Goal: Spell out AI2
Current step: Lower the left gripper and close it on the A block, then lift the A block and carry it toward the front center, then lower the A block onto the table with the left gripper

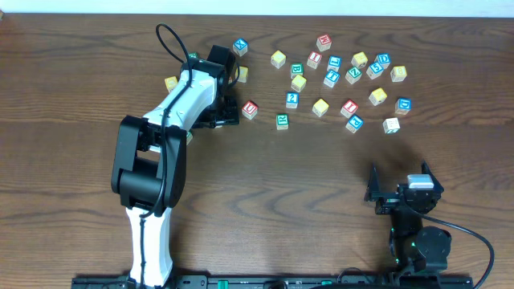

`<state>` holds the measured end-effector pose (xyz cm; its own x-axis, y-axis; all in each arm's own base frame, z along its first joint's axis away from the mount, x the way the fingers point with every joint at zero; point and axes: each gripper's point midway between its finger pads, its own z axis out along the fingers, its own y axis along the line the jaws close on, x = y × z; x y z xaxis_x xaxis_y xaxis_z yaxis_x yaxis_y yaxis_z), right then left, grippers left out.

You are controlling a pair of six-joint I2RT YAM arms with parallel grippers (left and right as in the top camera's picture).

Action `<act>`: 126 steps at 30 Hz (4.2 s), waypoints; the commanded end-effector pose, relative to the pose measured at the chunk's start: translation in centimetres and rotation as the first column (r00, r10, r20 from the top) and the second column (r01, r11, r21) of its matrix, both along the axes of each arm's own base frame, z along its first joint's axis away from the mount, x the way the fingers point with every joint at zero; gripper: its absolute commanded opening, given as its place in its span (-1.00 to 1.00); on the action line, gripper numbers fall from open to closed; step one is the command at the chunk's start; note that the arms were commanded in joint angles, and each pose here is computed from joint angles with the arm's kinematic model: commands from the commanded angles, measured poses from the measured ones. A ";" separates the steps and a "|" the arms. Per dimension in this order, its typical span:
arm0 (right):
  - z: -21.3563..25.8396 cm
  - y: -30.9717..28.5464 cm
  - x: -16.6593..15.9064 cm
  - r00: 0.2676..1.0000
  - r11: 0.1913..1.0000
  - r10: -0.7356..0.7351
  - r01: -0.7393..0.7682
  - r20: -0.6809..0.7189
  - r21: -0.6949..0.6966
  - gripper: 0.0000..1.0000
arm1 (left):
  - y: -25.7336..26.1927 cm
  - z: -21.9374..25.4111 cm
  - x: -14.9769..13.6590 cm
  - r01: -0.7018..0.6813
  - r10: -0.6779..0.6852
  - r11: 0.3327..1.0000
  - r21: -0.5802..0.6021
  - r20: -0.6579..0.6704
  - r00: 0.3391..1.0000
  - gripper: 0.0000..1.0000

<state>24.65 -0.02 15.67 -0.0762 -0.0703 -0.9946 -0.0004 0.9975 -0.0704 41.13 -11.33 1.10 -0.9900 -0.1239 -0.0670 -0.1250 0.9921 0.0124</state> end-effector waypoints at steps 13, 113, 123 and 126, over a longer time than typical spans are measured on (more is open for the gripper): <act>0.0 -0.2 0.0 1.000 1.000 -0.008 0.008 0.000 0.009 0.98 | 0.0 0.0 0.6 0.002 -0.002 1.000 -0.007 0.027 1.000 0.15; 0.0 -0.2 0.0 1.000 1.000 -0.008 0.008 0.000 0.009 0.98 | -6.8 2.9 -12.5 0.089 -0.080 0.993 -0.076 0.104 0.991 -0.66; 0.0 -0.2 0.0 1.000 1.000 -0.008 0.008 0.000 0.009 0.99 | -7.4 2.8 -12.5 0.108 -0.099 0.992 -0.070 0.118 0.988 -0.66; 0.0 -0.2 0.0 1.000 1.000 -0.008 0.008 0.000 0.009 0.99 | -7.4 2.8 -12.6 0.108 -0.099 0.992 -0.069 0.116 0.988 -0.66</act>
<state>24.65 -0.02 15.67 -0.0762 -0.0703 -0.9946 -0.0004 0.9975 -0.0704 28.75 -19.04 4.45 -0.9828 -0.0385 -0.1805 -0.0219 0.9954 -0.0928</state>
